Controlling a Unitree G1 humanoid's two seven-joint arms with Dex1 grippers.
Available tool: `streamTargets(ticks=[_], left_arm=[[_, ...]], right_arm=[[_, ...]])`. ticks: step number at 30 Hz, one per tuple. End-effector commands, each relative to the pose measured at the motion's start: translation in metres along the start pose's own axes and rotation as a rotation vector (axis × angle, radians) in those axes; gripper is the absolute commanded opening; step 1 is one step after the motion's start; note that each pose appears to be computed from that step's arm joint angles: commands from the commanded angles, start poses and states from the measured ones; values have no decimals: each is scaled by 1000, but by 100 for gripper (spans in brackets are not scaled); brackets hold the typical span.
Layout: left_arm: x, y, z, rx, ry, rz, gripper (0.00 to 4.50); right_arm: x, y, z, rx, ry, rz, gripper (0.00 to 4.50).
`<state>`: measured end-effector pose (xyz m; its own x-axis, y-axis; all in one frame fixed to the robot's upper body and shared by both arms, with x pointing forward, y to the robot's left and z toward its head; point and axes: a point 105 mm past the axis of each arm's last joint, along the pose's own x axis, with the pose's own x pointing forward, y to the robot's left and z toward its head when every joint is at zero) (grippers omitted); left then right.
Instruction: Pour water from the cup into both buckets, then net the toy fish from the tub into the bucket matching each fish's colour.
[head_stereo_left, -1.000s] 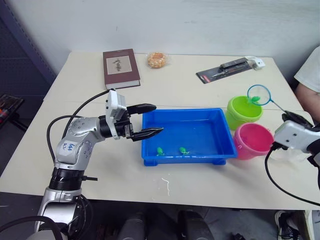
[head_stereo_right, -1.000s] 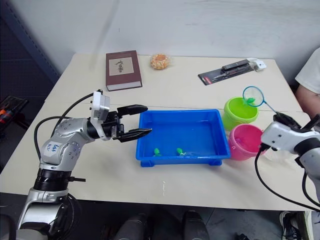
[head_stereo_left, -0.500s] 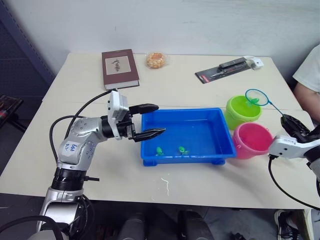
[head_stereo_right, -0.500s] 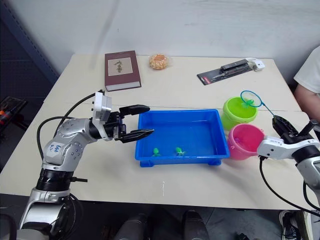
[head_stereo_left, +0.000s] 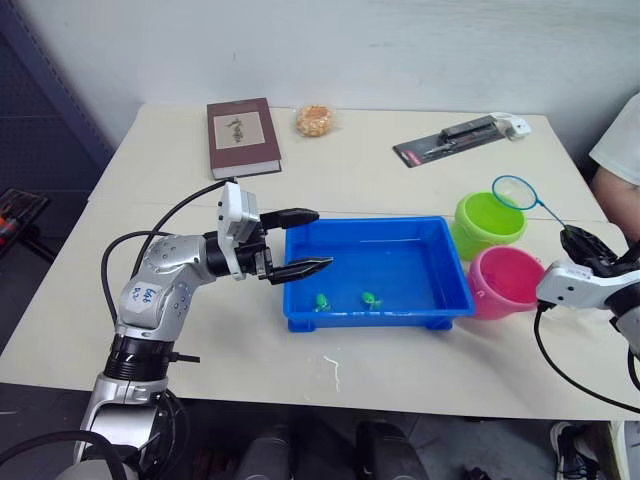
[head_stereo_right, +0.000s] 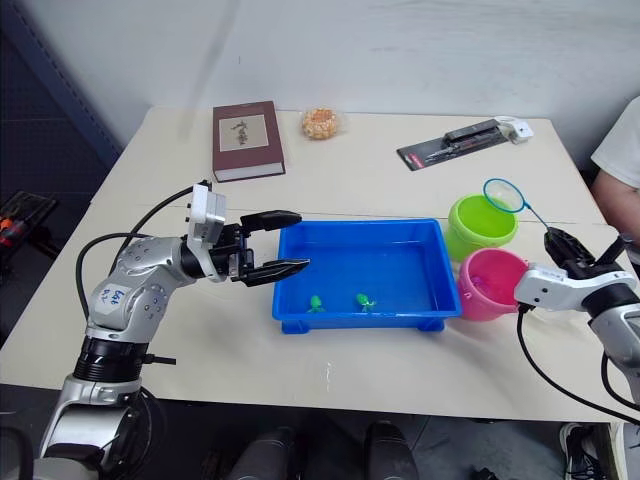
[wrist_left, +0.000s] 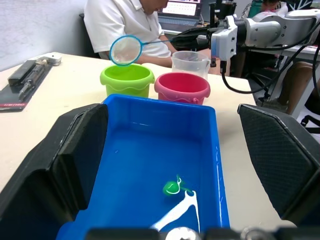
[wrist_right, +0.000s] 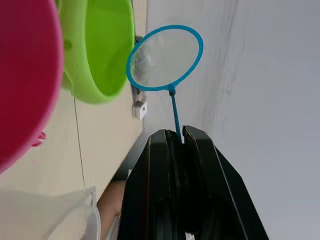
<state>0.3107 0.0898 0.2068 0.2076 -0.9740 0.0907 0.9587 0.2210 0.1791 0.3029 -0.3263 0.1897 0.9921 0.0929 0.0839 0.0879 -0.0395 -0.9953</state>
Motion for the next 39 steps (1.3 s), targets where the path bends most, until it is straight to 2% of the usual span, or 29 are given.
streamTargets(ticks=[1, 3, 5, 6, 7, 9, 12, 16, 20, 25, 29, 34, 39], left_arm=[[-4, -1, 11, 54, -4, 8, 444], [-11, 0, 11, 59, 0, 16, 444], [-20, -1, 11, 63, 15, 9, 444], [-26, -1, 8, 64, 34, 1, 444], [-33, -2, 5, 58, 65, -13, 444], [-44, -7, -5, 9, 142, -48, 444], [-57, -11, -11, 1, 219, -79, 444], [-71, -14, -18, 30, 311, -102, 444], [-75, -15, -18, 43, 323, -90, 444], [-78, -17, -17, 29, 330, -78, 444], [-79, -17, -16, 34, 330, -60, 444], [-79, -16, -14, 38, 328, -50, 444], [-76, -14, -12, 46, 313, -47, 444]], right_arm=[[-2, -43, 16, 167, -49, -153, 0], [-1, -50, 29, 426, -116, -106, 0], [-2, -48, 51, 698, -215, 47, 0], [-6, -43, 66, 806, -273, 182, 0], [-11, -36, 80, 845, -315, 326, 0], [-16, -23, 94, 862, -317, 499, 0], [-17, -7, 107, 862, -296, 619, 0], [-8, 23, 111, 736, -228, 720, 0], [-1, 35, 112, 676, -209, 770, 0], [-2, 45, 128, 675, -263, 874, 0], [-1, 36, 148, 881, -304, 936, 0], [-1, 27, 140, 985, -251, 993, 0], [-2, 10, 137, 1126, -265, 1005, 0]])
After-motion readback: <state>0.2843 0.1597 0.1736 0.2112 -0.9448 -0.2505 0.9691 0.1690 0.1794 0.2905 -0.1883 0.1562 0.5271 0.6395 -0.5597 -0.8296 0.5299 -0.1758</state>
